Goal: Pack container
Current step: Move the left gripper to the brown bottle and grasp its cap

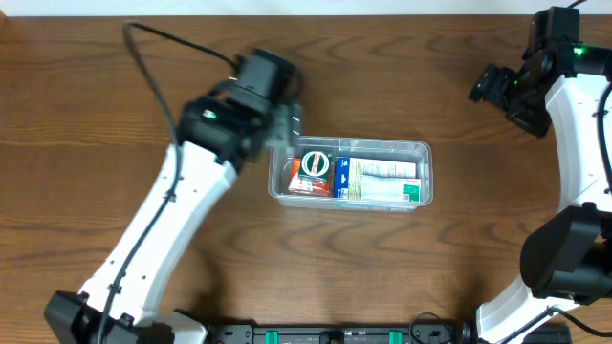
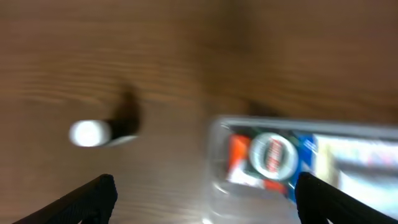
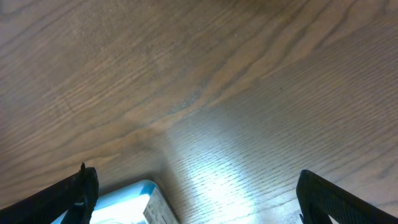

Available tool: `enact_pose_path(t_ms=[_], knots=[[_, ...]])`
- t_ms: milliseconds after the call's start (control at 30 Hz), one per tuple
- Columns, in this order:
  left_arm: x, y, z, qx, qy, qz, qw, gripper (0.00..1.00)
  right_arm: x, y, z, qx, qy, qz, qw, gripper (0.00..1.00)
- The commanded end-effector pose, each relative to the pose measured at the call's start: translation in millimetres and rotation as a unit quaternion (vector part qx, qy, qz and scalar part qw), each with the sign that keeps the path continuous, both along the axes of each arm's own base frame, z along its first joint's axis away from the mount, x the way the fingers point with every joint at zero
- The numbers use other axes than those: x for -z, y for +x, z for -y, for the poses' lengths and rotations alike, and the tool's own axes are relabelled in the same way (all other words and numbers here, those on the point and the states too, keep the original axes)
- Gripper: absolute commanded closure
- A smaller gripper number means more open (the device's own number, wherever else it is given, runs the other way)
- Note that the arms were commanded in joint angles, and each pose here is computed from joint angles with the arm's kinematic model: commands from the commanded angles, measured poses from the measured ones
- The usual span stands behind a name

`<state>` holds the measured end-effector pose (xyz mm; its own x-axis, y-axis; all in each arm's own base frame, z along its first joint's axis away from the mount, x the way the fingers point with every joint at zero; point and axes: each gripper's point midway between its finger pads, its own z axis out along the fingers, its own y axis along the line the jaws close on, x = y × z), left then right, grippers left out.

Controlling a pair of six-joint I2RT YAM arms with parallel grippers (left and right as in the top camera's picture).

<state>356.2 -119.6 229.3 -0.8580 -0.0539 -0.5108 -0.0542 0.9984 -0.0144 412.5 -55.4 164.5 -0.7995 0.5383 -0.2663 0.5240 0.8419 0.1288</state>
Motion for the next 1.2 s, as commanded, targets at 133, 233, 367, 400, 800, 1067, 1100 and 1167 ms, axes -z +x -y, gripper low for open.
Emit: enact_pose_path(t_ms=[133, 233, 367, 400, 800, 1067, 1100, 1167], knots=[[31.3, 25.5, -79.5, -0.108, 0.025, -0.036, 0.993, 0.07, -11.6, 2.4, 2.4, 0.006, -0.004, 0.016, 1.000, 0.01], [42.2, 34.4, -92.6, -0.113, 0.015, -0.047, 0.992, 0.07, -11.5, 2.3, 2.4, 0.006, -0.004, 0.015, 1.000, 0.01], [62.3, 41.2, -99.5, -0.108, 0.021, -0.071, 0.991, 0.07, -11.6, 2.4, 2.4, 0.006, -0.004, 0.016, 1.000, 0.01], [67.3, 41.9, -100.1, -0.107, 0.023, -0.077, 0.991, 0.07, -11.6, 2.4, 2.5, 0.006, -0.004, 0.016, 1.000, 0.01], [131.8, 31.8, -109.1, -0.184, 0.022, -0.174, 0.967, 0.12, -11.5, 2.3, 2.5, 0.006, -0.004, 0.015, 1.000, 0.01], [138.6, 23.0, -109.7, -0.258, 0.000, -0.183, 0.949, 0.20, -11.5, 2.3, 2.5, 0.006, -0.004, 0.015, 1.000, 0.01], [141.2, 21.9, -109.7, -0.260, -0.001, -0.184, 0.948, 0.20, -11.6, 2.4, 2.4, 0.006, -0.004, 0.016, 1.000, 0.01], [145.4, 19.6, -110.4, -0.258, 0.002, -0.188, 0.948, 0.20, -11.5, 2.3, 2.5, 0.006, -0.004, 0.015, 1.000, 0.01]])
